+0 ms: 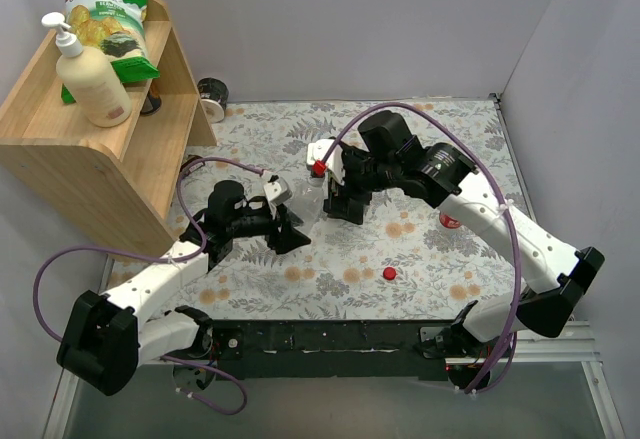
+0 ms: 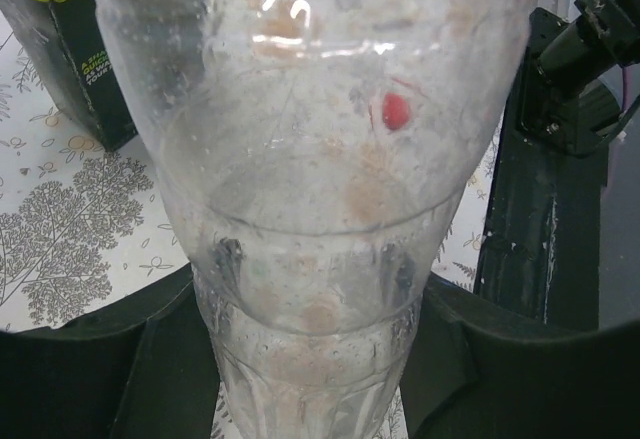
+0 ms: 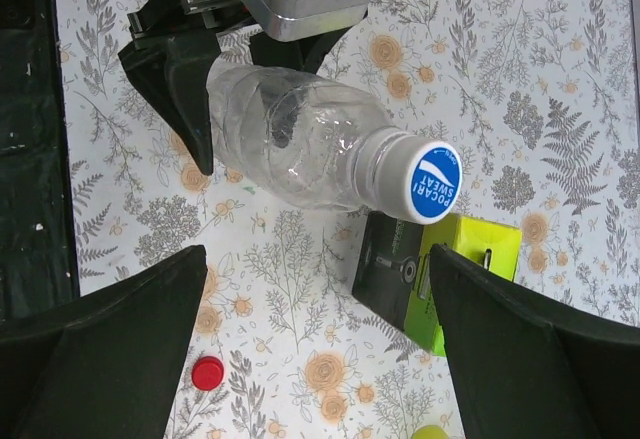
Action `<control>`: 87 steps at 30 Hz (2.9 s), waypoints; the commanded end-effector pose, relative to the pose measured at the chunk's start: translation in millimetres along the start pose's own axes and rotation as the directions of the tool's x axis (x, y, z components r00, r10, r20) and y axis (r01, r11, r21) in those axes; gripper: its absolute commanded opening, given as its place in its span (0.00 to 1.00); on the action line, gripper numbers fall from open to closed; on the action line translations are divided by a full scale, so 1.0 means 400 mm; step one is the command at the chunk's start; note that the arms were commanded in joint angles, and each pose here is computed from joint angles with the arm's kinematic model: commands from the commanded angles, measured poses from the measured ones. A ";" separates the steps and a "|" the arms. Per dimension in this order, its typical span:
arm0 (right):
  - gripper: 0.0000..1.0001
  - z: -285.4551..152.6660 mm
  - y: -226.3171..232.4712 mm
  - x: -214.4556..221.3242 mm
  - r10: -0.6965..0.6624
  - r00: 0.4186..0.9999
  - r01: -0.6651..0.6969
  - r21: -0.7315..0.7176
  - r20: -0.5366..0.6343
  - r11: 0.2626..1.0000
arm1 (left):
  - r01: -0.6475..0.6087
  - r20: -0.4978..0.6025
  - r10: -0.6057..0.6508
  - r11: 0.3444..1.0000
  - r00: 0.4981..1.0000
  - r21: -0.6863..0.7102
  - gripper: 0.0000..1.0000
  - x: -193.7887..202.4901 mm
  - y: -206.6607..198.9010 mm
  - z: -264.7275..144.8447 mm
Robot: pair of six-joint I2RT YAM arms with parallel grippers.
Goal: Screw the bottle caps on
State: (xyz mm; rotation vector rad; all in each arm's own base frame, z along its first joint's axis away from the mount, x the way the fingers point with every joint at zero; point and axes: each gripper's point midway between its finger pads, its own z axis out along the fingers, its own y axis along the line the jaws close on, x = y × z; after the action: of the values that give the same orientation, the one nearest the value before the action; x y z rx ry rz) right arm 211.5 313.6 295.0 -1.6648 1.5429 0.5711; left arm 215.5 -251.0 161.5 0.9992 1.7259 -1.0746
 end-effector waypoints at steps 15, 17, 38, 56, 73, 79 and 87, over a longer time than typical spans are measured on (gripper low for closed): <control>0.93 -0.065 0.033 -0.019 -0.372 0.924 0.382 -0.161 0.092 0.910 | -0.331 -0.186 0.362 0.927 0.914 0.175 0.00 0.049 0.006 -0.023; 0.93 -0.055 0.031 -0.021 -0.386 0.917 0.398 -0.154 0.103 0.904 | -0.331 -0.177 0.361 0.926 0.916 0.180 0.00 0.039 0.001 -0.022; 0.54 -0.018 0.093 0.001 -0.549 0.824 0.560 -0.351 0.140 0.750 | -0.389 -0.180 0.423 0.900 0.888 0.197 0.00 0.032 -0.006 -0.032; 0.17 0.060 0.048 -0.027 -0.239 0.970 0.243 -0.294 0.051 0.924 | -0.408 -0.018 0.408 0.913 0.913 -0.002 0.00 -0.090 0.019 -0.014; 0.01 0.165 0.005 -0.057 0.510 0.850 -0.525 -0.285 -0.130 0.802 | -0.336 -0.041 0.339 0.894 0.940 -0.297 0.00 -0.134 0.130 -0.023; 0.42 0.031 -0.159 -0.179 0.376 0.916 -0.351 -0.172 0.140 0.920 | -0.289 -0.149 0.272 0.951 0.951 -0.108 0.00 0.006 0.058 -0.022; 0.69 -0.092 -0.004 -0.111 -0.090 0.957 0.163 -0.254 0.274 0.953 | -0.226 -0.253 0.279 0.950 0.927 0.217 0.00 0.112 -0.053 -0.036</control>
State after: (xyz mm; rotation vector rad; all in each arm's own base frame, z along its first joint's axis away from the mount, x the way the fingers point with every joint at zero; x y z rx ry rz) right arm 251.3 323.3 347.5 -1.5356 1.5571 0.9498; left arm 203.1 -231.1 122.7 1.3553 1.7503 -0.8319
